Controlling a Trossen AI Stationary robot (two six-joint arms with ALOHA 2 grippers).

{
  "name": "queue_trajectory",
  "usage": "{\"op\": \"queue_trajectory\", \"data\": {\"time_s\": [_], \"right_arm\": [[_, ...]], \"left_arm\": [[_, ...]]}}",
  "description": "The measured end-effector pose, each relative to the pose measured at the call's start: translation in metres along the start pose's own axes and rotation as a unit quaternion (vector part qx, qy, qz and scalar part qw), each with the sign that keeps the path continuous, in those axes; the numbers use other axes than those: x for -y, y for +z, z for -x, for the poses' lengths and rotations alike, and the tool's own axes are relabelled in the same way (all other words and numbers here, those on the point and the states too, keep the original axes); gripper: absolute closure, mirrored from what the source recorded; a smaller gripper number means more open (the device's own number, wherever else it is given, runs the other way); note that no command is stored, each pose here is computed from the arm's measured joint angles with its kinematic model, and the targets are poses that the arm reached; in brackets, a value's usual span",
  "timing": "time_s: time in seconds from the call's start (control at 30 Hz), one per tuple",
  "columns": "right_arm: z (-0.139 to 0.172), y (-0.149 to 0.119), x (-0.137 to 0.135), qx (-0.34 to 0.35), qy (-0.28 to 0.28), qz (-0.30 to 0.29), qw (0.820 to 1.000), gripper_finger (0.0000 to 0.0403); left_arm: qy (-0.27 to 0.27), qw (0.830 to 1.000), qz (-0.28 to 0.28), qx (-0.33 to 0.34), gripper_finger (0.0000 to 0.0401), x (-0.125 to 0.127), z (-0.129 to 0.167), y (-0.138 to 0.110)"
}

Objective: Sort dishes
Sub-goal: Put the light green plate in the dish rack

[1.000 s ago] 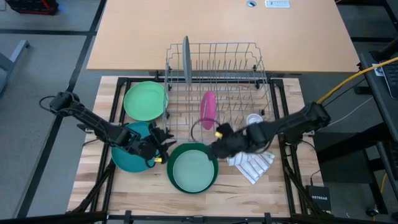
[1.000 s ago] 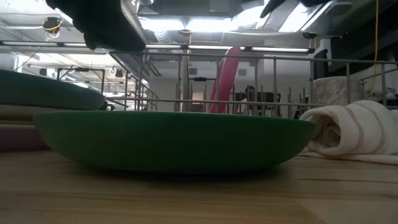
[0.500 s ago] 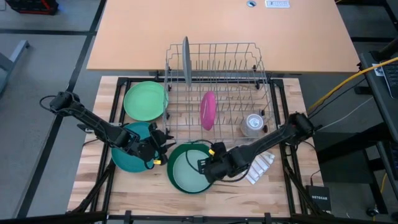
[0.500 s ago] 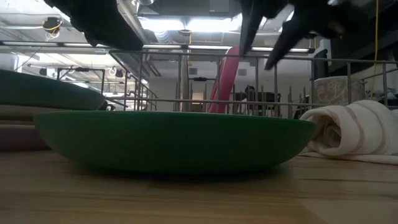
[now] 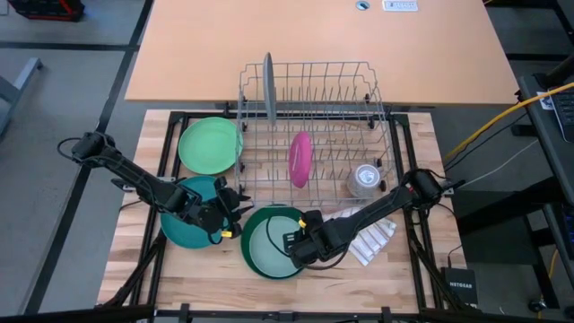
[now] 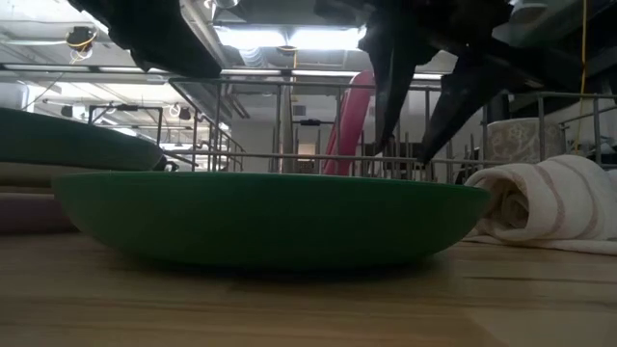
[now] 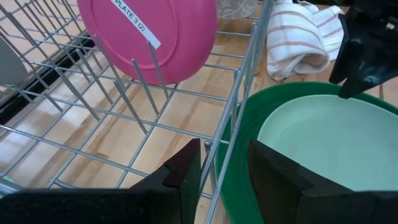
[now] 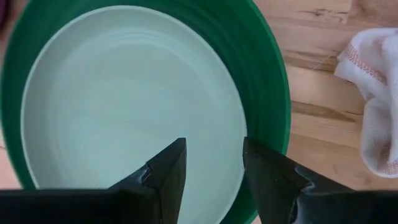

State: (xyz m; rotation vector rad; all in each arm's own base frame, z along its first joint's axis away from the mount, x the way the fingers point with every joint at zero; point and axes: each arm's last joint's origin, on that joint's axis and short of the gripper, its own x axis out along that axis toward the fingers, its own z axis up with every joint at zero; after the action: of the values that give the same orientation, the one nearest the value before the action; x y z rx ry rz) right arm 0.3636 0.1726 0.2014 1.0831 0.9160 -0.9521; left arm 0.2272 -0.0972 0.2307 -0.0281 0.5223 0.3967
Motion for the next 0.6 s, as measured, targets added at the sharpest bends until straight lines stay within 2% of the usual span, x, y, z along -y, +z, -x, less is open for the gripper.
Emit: {"op": "queue_trajectory", "data": {"time_s": [0.17,0.43,0.6], "right_arm": [[0.000,0.000,0.002,0.002,-0.009,0.002,1.000,0.0240],[-0.017,-0.001,0.018,0.004,-0.043,-0.035,0.998,0.0240],[-0.021,-0.003,0.015,-0.002,-0.013,-0.047,0.999,0.0240]], "left_arm": [[0.000,1.000,-0.007,0.000,0.0281,0.000,0.000,0.000],[0.000,1.000,-0.010,0.000,0.0281,0.000,0.000,0.000],[-0.001,1.000,-0.021,-0.001,0.0281,0.000,0.000,0.000]]}}
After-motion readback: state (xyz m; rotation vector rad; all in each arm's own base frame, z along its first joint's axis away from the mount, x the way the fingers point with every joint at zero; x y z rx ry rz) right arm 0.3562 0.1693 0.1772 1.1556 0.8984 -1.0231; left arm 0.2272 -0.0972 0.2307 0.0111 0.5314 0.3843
